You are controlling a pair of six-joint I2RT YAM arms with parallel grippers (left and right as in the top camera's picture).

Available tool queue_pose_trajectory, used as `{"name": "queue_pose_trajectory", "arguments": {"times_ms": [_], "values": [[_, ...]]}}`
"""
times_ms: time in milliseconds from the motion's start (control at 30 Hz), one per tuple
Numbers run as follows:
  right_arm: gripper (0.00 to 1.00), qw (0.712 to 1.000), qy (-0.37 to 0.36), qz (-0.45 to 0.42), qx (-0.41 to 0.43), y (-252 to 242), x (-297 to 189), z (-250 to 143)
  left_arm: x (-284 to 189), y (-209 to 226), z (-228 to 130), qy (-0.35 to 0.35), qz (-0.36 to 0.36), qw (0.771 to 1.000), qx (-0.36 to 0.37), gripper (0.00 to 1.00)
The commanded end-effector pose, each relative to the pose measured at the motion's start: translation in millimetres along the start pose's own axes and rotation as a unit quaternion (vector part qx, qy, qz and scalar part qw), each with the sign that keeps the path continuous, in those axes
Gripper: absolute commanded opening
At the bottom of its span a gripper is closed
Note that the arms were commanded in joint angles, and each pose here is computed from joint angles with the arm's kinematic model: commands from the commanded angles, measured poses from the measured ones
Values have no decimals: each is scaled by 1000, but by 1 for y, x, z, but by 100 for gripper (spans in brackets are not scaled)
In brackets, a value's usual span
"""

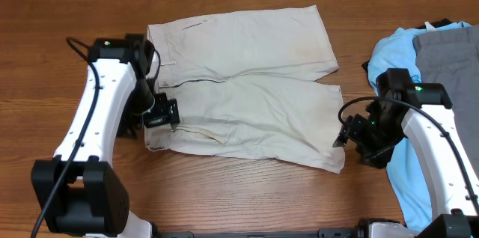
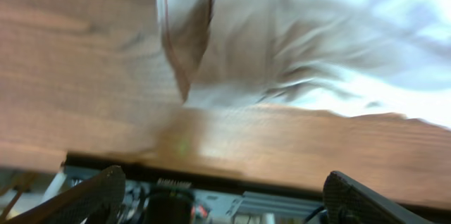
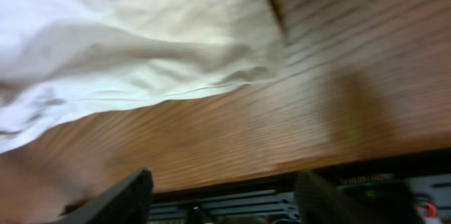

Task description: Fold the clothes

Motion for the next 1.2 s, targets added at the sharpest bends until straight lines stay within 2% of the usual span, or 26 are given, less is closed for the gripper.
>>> {"name": "queue_pose_trajectory", "arguments": {"times_ms": [0, 100, 133, 167, 433, 633, 867, 1167], "values": [[51, 998, -10, 44, -48, 15, -9, 1, -25, -17, 11, -68, -59, 996, 16, 82], [6, 997, -30, 54, -53, 20, -7, 11, -24, -28, 30, -111, -74, 991, 29, 33], [4, 996, -35, 56, -55, 21, -6, 13, -22, -30, 34, -117, -75, 990, 32, 16], [4, 996, -40, 59, -57, 22, -4, 16, -18, -34, 38, -125, -78, 988, 35, 5], [4, 993, -54, 65, -78, 25, 34, 24, 43, -54, 47, -139, -89, 984, 67, 4], [4, 994, -67, 75, -50, 16, 74, 29, 61, -52, 41, -125, -90, 986, 68, 4], [4, 996, -87, 1, 36, -23, 112, 36, 106, -33, 12, -68, -60, 994, 57, 4], [4, 993, -93, -14, 73, -35, 107, 50, 135, -19, -22, -5, -41, 998, 45, 6]]}}
Point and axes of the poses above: each gripper's point midway between its finger pads, its own x axis out along the fingers, its own y axis along the line the jaws close on, z = x × y, the point moved 2 cm from there along -x, back along the fingers, and after that the axes turned 3 degrees about x, right-handed, at the moved point
